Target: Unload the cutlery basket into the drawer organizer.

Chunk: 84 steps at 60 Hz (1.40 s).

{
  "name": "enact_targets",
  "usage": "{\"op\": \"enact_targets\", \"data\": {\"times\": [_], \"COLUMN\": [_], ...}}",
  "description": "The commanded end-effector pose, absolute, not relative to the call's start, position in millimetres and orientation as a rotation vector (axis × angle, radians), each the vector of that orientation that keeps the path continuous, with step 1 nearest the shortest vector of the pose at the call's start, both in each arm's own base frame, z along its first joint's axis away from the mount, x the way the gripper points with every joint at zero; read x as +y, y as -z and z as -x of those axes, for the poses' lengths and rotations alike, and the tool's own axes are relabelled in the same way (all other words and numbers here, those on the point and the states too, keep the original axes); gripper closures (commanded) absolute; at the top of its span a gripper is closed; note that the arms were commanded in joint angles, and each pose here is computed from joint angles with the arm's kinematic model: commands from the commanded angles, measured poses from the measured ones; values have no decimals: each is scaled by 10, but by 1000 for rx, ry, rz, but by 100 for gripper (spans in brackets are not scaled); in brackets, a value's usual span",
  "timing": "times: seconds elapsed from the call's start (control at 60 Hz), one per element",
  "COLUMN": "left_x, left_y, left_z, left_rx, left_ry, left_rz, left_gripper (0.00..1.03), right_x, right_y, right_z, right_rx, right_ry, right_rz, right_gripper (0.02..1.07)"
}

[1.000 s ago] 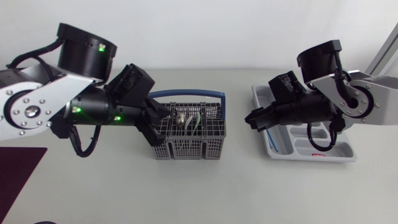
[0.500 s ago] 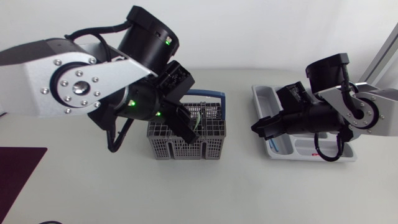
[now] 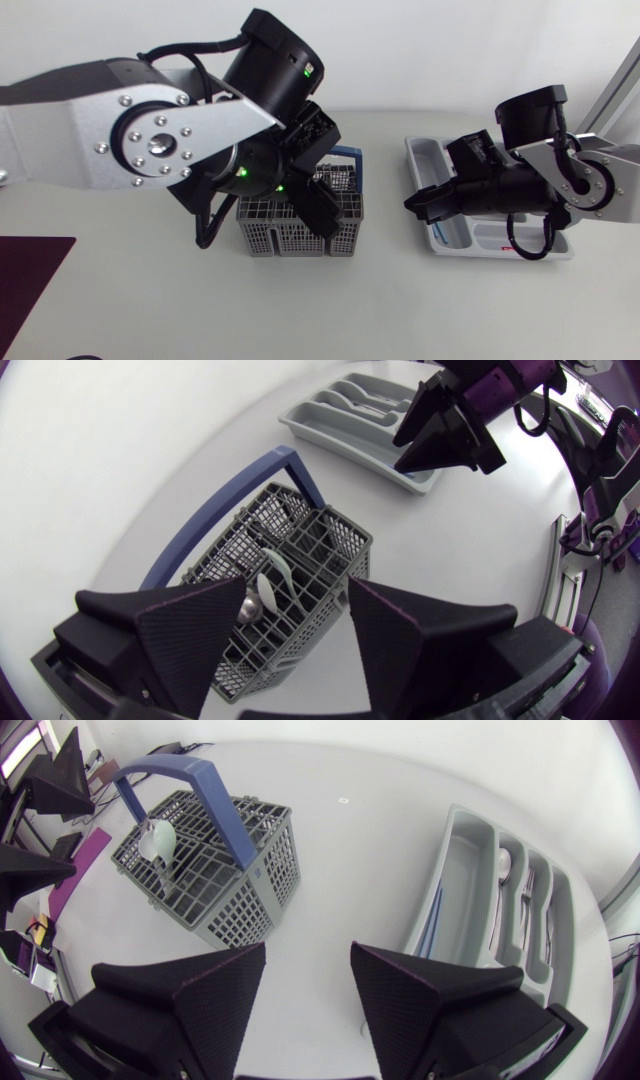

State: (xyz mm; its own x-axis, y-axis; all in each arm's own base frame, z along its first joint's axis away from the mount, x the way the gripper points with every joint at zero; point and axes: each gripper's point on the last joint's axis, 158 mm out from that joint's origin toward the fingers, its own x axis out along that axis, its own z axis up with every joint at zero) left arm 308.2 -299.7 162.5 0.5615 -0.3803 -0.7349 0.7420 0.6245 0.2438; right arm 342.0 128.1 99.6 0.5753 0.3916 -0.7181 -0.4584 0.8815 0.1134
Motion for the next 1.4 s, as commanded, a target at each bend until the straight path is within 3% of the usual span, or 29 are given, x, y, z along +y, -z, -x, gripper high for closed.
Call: {"op": "enact_targets", "data": {"times": [0.0,0.067,0.25,0.35,0.483,0.6,0.767,0.9,1.067,1.267,1.383], "left_x": [-3064,-3014,-3043,-2978,-2803,-2681,-2683,-2716,-2784,-2784,-2789], "left_y": [-1632,-1663,-1582,-1694,-1734,-1554,-1415,-1345,-1311,-1278,-1248], "left_z": [-3062,-3170,-3169,-3320,-3396,-3346,-3289,-3323,-3386,-3422,-3431], "left_rx": [691,601,608,619,706,883,991,1029,1063,1073,1080], "left_ry": [692,556,530,471,373,299,258,234,203,151,130], "left_rz": [-573,-629,-675,-580,-442,-475,-514,-528,-526,-556,-575], "left_gripper": [4,4,4,4,4,4,5,7,21,30,30], "right_x": [1245,1246,1240,1241,1242,1241,1239,1237,1231,1227,1228], "right_y": [-920,-912,-904,-897,-888,-865,-839,-820,-811,-814,-826], "right_z": [-3366,-3370,-3370,-3372,-3377,-3374,-3364,-3353,-3354,-3358,-3366], "right_rx": [829,826,825,826,823,826,831,834,831,829,826], "right_ry": [-496,-496,-496,-497,-498,-499,-501,-503,-503,-502,-502], "right_rz": [91,91,94,95,96,101,105,107,109,112,112], "right_gripper": [44,44,44,44,44,44,44,44,44,44,44]}}
